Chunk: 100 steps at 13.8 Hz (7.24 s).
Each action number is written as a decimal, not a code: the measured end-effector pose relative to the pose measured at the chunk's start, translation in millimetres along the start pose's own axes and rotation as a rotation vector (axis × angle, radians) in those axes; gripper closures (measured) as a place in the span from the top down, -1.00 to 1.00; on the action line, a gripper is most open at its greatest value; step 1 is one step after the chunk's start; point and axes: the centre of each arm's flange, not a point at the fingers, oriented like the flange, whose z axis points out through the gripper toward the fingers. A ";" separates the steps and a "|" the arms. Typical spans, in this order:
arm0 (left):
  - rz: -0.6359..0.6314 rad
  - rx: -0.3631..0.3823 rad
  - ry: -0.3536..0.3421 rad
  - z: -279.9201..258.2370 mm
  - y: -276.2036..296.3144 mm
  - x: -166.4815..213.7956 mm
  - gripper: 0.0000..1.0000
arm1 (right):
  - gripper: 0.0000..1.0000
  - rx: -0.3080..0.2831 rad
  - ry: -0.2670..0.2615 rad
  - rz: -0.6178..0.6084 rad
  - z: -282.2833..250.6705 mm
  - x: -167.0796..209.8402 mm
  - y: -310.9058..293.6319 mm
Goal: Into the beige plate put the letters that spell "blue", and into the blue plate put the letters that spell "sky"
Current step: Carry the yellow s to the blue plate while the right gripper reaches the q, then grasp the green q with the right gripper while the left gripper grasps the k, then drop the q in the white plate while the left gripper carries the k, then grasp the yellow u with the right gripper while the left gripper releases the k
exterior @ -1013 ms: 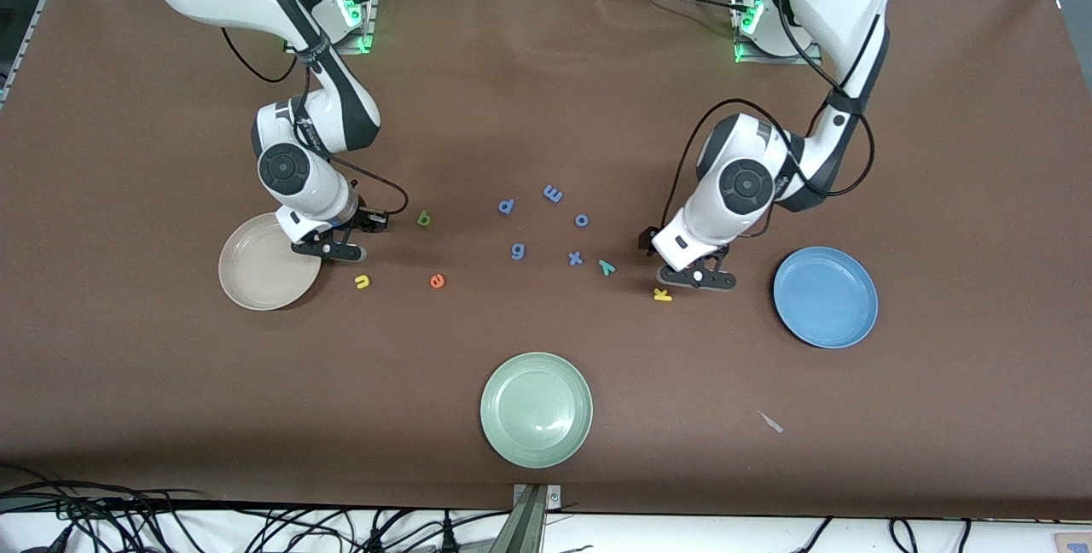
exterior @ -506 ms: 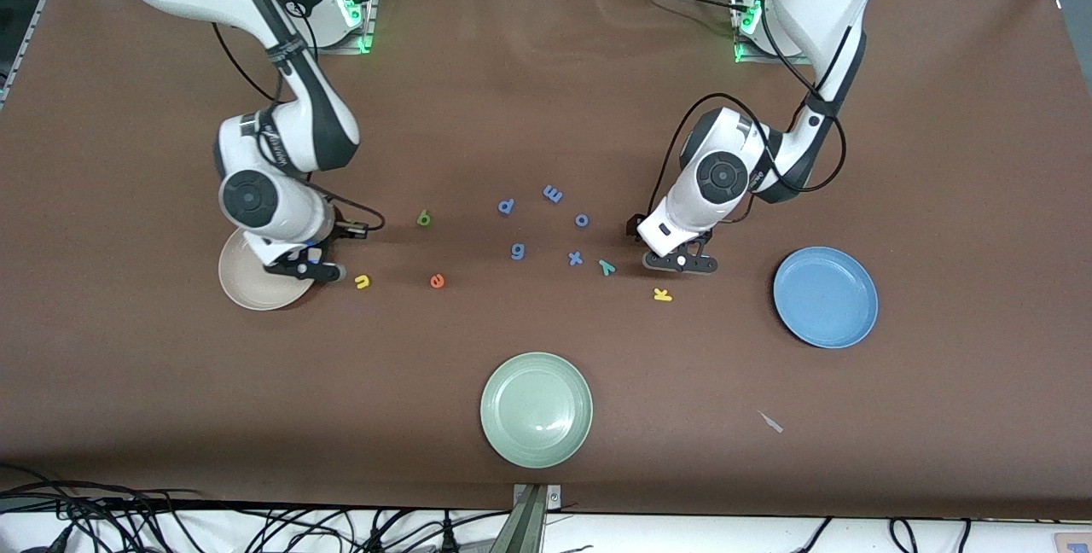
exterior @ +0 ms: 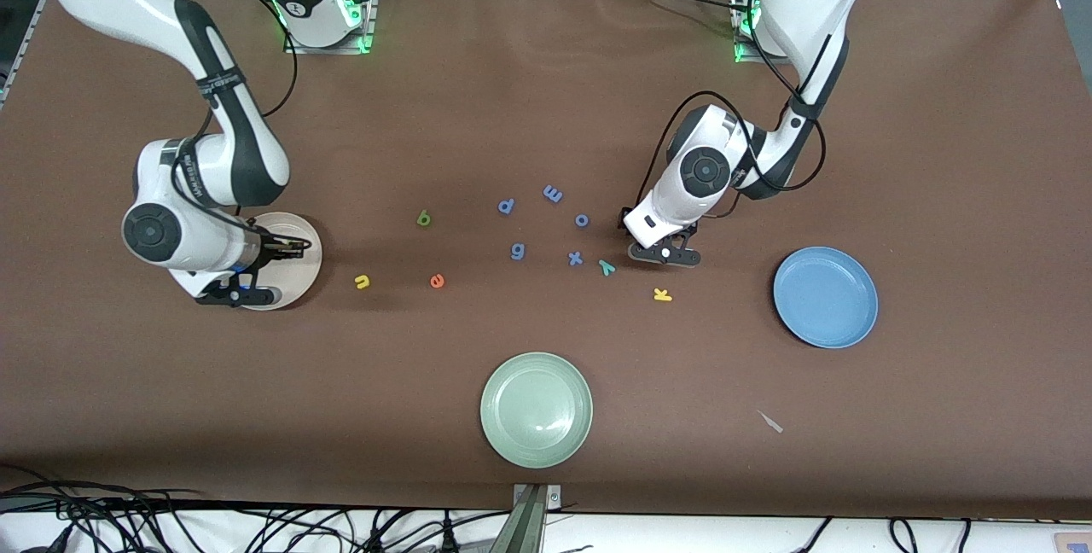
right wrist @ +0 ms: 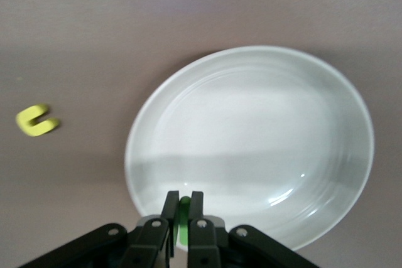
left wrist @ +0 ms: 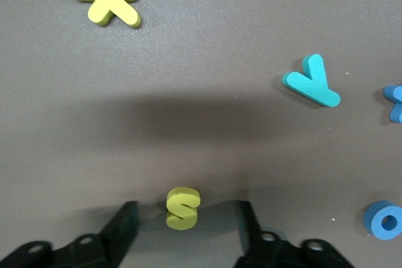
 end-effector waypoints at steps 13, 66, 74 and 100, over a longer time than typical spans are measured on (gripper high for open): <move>-0.061 -0.003 0.134 -123.3 -257.6 57.2 -0.55 | 1.00 0.073 0.047 0.183 1.9 -17.9 -154.1; -0.003 -0.031 0.191 -15.5 -48.7 89.8 -0.21 | 1.00 -0.014 0.093 -0.160 -28.1 -1.6 -83.4; 0.127 0.023 0.226 -90.8 -236.8 105.0 -0.21 | 1.00 -0.009 0.155 -0.207 18.2 10.9 -120.5; -0.133 -0.139 0.152 -33.4 5.7 69.9 0.34 | -0.46 -0.006 0.131 -0.217 27.1 20.8 -128.7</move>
